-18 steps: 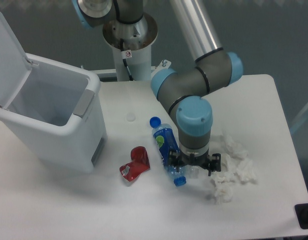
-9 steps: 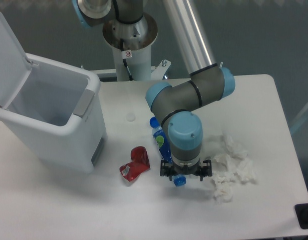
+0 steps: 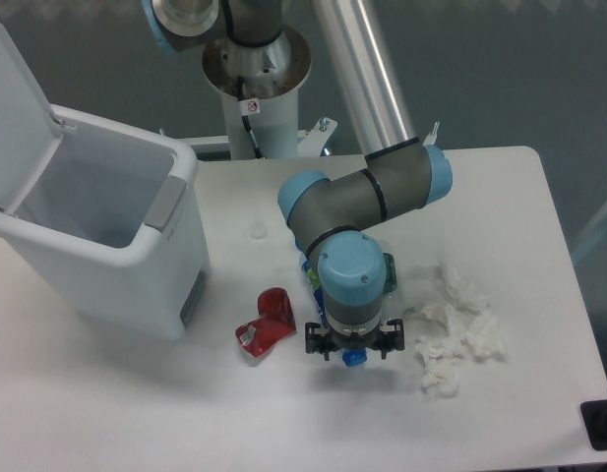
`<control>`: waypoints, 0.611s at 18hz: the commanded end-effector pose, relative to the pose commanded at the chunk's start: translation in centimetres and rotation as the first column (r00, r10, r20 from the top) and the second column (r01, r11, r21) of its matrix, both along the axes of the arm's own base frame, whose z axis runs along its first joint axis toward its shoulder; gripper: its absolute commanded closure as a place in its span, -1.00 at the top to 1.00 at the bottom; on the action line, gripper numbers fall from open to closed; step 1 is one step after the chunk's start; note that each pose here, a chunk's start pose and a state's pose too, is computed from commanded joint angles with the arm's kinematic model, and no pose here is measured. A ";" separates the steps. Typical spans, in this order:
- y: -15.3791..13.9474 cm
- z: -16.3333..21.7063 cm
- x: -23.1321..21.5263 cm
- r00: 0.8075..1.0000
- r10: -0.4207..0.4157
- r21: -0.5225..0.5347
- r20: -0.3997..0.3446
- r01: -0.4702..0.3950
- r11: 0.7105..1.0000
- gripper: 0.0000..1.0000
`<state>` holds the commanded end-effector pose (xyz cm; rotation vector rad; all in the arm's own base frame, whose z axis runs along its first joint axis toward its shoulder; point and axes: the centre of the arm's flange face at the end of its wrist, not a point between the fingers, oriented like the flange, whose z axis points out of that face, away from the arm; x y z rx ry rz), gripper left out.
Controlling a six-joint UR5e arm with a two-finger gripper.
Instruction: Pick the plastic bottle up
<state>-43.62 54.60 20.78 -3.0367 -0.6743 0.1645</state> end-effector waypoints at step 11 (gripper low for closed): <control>-0.1 -0.7 -0.2 1.000 0.002 -0.022 -0.017 -0.002 1.000 0.41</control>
